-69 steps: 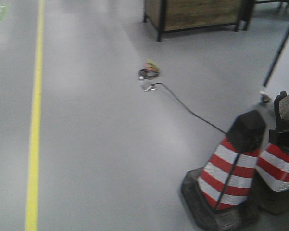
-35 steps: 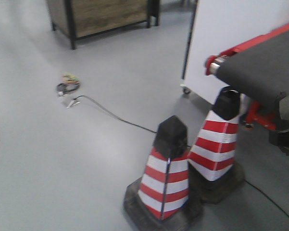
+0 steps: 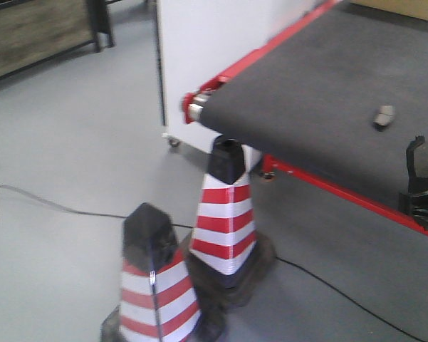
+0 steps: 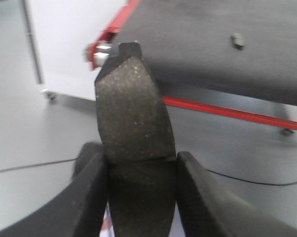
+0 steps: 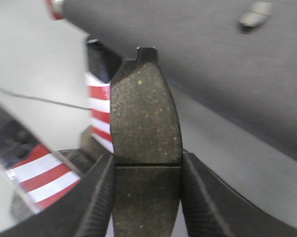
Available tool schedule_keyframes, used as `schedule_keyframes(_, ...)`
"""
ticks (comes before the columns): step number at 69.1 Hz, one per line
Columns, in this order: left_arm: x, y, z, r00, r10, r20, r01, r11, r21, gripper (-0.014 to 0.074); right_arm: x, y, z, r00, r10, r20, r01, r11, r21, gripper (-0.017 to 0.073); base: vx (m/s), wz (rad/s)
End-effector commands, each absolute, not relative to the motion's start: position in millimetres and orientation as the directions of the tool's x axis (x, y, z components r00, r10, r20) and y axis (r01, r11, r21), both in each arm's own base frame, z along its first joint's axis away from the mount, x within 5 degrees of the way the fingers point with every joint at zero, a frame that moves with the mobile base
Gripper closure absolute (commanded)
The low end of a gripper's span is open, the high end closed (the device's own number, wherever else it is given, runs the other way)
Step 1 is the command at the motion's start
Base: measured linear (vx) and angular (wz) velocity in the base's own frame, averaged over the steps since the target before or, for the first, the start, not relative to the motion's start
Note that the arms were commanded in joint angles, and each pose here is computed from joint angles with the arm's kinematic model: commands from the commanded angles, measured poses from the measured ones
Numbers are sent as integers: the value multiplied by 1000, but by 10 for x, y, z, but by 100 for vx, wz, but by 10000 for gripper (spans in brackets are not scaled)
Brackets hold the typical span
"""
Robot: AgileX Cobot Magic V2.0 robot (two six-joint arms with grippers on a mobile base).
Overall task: Move and align brake pads A on conveyor
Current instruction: 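Turn the base to face the black conveyor belt, pads held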
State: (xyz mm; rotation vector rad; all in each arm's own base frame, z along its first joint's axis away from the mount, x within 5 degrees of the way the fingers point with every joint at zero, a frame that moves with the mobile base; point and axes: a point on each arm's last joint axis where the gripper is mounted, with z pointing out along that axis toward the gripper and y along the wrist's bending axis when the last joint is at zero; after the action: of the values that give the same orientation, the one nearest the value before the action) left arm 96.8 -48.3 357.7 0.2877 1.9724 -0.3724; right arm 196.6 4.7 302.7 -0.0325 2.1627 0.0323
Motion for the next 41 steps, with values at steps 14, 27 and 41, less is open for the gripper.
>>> schedule_keyframes(14, 984, -502, 3734, -320, -11, -947, 388, 911, -142, 416, 1992, 39, 3229, -442, -15, -897, -33, 999, 0, 473, 17, -66)
schedule_keyframes(27, 984, -502, 3734, -320, -11, -947, 388, 911, -142, 416, 1992, 39, 3229, -442, -15, -897, -33, 999, 0, 473, 17, -61)
schedule_keyframes(41, 984, -502, 3734, -320, -11, -947, 388, 911, -142, 416, 1992, 39, 3229, -442, -15, -897, -33, 999, 0, 473, 18, -46)
